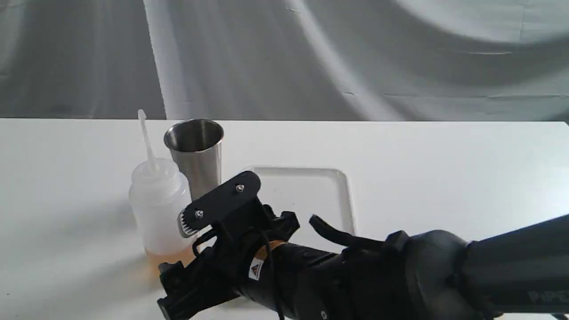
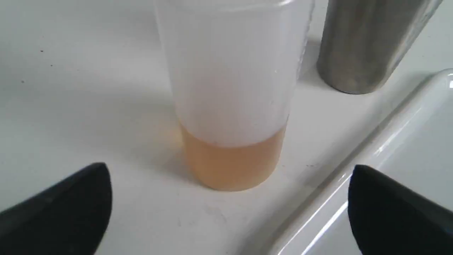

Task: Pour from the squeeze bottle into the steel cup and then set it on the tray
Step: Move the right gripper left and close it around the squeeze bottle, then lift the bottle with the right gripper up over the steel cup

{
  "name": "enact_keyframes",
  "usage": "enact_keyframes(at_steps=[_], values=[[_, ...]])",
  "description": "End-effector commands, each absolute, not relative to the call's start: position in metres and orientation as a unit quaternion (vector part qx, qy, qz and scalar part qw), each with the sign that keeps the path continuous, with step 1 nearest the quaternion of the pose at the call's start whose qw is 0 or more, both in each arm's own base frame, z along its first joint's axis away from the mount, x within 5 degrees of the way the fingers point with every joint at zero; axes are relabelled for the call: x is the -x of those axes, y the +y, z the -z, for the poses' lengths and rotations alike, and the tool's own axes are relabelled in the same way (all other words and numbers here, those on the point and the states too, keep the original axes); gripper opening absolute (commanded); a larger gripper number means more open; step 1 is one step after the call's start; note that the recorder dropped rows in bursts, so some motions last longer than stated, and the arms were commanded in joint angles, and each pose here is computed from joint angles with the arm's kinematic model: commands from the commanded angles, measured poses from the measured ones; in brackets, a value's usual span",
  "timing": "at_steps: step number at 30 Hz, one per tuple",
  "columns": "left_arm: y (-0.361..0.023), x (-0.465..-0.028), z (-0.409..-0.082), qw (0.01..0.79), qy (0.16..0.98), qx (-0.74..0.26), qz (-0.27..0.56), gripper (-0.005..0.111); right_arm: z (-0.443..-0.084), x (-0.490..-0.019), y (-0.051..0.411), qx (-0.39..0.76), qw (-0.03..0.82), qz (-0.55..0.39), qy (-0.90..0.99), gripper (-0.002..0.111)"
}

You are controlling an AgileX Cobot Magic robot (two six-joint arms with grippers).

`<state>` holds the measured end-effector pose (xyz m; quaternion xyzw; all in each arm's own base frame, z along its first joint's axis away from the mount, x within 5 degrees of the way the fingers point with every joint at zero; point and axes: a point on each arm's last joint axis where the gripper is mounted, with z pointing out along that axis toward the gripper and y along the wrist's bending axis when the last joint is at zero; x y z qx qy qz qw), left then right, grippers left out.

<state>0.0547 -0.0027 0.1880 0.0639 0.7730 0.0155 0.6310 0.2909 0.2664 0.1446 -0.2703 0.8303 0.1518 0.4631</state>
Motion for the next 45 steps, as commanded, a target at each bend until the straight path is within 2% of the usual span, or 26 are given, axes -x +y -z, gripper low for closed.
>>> enact_keyframes(at_steps=[1, 15, 35, 45], values=[[-0.003, -0.055, -0.187, 0.634, 0.771, -0.064, -0.014, 0.008, -0.149, -0.292, 0.268, 0.263, 0.476, -0.156, 0.825, 0.089], [-0.003, -0.055, -0.187, 0.634, 0.771, -0.064, -0.014, 0.008, -0.132, -0.298, 0.272, 0.261, 0.479, -0.148, 0.825, 0.089], [-0.003, -0.055, -0.187, 0.634, 0.771, -0.064, -0.014, 0.008, -0.116, -0.354, 0.322, 0.211, 0.485, -0.178, 0.830, 0.089], [-0.003, -0.055, -0.187, 0.634, 0.771, -0.064, -0.014, 0.008, -0.111, -0.361, 0.316, 0.201, 0.484, -0.171, 0.834, 0.089]])
